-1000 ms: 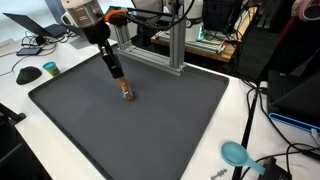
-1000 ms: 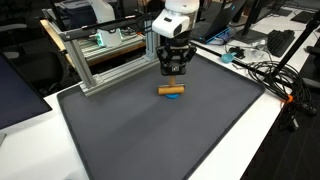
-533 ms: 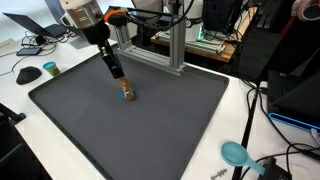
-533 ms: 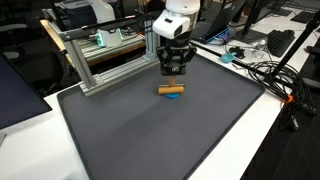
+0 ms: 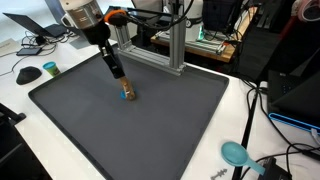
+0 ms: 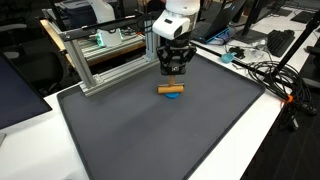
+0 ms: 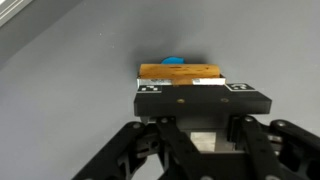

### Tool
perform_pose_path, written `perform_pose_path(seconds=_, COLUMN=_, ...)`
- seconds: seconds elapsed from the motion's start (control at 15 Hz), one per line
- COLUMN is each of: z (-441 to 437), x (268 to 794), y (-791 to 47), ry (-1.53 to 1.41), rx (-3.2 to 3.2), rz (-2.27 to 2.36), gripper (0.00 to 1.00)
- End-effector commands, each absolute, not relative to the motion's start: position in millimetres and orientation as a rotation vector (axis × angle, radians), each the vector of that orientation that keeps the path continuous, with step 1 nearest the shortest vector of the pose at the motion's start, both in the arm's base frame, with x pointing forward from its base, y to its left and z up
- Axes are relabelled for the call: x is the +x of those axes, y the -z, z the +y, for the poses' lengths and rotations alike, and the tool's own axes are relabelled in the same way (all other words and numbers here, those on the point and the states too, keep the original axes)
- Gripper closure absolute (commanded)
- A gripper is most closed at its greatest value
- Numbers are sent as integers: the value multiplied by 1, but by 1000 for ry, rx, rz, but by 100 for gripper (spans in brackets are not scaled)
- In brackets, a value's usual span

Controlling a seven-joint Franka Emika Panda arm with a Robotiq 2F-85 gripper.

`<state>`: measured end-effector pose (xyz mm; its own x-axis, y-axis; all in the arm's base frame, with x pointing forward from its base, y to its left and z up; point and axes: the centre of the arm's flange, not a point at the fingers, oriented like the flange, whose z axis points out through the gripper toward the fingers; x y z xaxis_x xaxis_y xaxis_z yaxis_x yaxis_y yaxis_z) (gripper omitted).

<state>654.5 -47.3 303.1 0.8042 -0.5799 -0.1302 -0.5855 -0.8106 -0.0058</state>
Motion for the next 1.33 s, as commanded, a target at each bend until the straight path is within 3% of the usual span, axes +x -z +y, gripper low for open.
perform_pose_path(seconds=0.0, z=-45, x=647, y=-244, ry=-377, rx=-2926, rz=931, gripper=77)
perform_pose_path(seconds=1.27, z=-43, x=645, y=-241, ry=-426, rx=-2921, rz=904, gripper=77)
